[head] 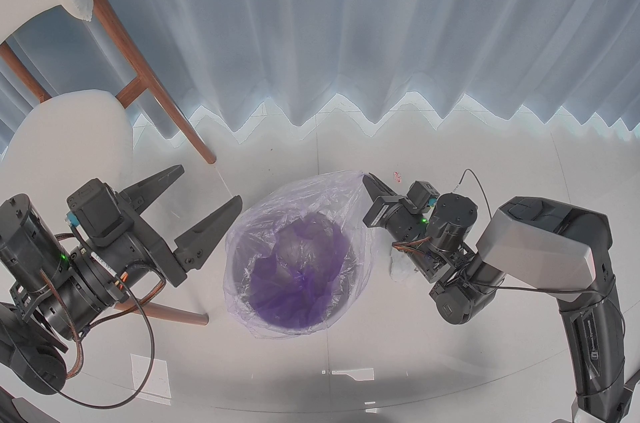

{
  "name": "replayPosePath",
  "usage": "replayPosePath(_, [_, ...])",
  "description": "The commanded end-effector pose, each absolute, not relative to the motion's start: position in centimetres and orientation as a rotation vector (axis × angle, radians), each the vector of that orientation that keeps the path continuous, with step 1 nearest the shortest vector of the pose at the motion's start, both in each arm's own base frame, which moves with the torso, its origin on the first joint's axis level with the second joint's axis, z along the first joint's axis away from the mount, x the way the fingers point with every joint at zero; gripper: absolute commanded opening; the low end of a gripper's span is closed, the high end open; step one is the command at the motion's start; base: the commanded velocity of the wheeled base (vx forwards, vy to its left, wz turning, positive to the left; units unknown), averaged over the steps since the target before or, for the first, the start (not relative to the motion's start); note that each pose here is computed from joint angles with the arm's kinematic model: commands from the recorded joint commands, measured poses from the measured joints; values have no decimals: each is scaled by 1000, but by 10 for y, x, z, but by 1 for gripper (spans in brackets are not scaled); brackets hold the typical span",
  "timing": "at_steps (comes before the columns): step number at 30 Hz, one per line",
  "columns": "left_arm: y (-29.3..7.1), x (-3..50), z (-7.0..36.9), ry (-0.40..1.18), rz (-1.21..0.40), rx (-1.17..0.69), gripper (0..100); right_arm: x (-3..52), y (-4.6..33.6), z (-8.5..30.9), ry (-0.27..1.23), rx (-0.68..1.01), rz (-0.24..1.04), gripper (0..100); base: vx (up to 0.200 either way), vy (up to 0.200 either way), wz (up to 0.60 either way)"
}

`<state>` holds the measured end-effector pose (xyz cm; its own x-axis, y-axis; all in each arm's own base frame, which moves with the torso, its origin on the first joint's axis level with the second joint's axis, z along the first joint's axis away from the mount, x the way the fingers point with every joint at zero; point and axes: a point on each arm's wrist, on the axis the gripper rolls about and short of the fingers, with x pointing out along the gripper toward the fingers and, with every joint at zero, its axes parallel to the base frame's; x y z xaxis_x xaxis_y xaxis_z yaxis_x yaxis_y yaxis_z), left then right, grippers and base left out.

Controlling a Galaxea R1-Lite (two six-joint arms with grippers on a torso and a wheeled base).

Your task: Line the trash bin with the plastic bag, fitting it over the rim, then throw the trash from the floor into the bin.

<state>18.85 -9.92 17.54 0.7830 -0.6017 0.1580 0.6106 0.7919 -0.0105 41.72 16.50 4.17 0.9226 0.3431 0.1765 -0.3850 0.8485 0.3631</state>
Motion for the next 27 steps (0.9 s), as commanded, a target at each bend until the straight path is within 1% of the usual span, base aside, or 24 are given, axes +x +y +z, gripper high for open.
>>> replayPosePath(1, [-101, 188, 173, -136, -664, -61, 100, 420, 163, 36, -80, 486, 412, 0, 0, 0, 0])
replayPosePath(4, [-101, 188, 172, -135, -664, -60, 100, 420, 163, 32, -51, 521, 426, 0, 0, 0, 0])
replayPosePath(5, [-101, 189, 171, -129, -664, -59, 100, 421, 163, 25, -7, 567, 433, 0, 0, 0, 0])
replayPosePath(6, [-102, 189, 171, -129, -663, -59, 100, 423, 160, 23, 5, 585, 427, 0, 0, 0, 0])
replayPosePath(12, [-102, 189, 170, -126, -666, -58, 100, 432, 154, 14, 32, 657, 421, 0, 0, 0, 0])
replayPosePath(19, [-104, 187, 168, -118, -678, -58, 100, 438, 151, 0, 107, 768, 422, 0, 0, 0, 0])
replayPosePath(27, [-105, 186, 167, -109, -686, -59, 100, 443, 146, -19, 155, 811, 438, 0, 0, 0, 0])
